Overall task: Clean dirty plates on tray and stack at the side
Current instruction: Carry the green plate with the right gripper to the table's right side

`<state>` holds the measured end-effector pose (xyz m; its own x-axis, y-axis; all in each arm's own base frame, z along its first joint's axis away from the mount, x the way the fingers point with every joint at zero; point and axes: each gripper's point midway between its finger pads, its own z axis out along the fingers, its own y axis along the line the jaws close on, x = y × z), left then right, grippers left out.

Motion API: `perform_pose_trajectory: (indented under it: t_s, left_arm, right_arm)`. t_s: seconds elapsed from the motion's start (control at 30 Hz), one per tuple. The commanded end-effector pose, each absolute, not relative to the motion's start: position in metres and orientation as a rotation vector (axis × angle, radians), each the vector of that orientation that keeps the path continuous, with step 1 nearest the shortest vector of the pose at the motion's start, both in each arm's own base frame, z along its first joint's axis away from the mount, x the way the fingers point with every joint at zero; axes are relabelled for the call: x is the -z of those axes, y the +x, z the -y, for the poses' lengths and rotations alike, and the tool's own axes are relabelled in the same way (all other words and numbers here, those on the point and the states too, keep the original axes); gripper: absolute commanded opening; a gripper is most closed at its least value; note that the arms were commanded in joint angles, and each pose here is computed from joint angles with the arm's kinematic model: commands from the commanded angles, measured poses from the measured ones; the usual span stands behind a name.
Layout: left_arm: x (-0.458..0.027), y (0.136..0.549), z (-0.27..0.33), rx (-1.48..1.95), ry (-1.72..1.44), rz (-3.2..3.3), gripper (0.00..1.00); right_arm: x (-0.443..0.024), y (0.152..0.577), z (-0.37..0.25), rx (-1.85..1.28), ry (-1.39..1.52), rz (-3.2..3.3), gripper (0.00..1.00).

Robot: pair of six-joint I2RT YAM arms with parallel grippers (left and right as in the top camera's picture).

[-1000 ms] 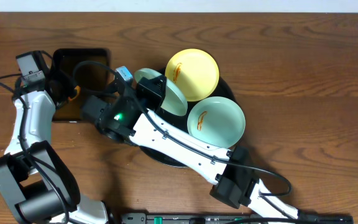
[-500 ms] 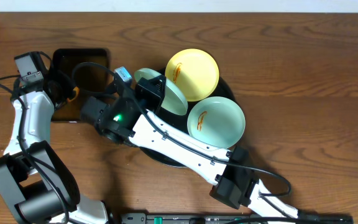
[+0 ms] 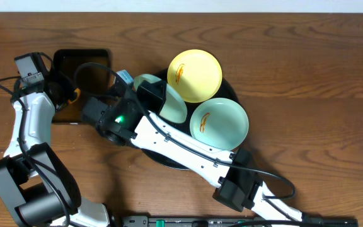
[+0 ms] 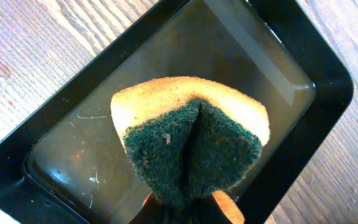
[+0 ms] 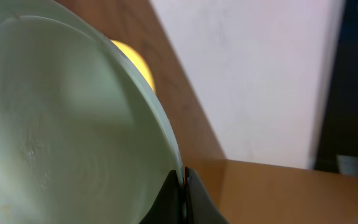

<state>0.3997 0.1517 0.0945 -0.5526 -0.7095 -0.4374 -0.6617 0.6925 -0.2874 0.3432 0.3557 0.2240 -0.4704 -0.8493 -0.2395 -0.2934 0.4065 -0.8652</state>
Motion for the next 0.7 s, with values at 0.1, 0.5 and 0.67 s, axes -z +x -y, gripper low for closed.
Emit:
perform_pose_trajectory:
  t_s: [0.1, 0.5, 0.67]
  left_arm:
    - [-0.097, 0.399, -0.154, 0.105, -1.044, -2.374, 0.08]
    - [-0.096, 0.397, -0.153, 0.105, -1.049, -2.383, 0.07]
    - [-0.095, 0.397, -0.153, 0.105, -1.049, -2.384, 0.08]
  right_arm:
    - [-0.197, 0.349, -0.353, 0.721, -0.928, -2.251, 0.01]
    - [-0.209, 0.412, -0.252, -0.040, -0.425, -2.776, 0.01]
    - [-0.197, 0.440, -0.181, -0.220, -0.185, -2.899, 0.01]
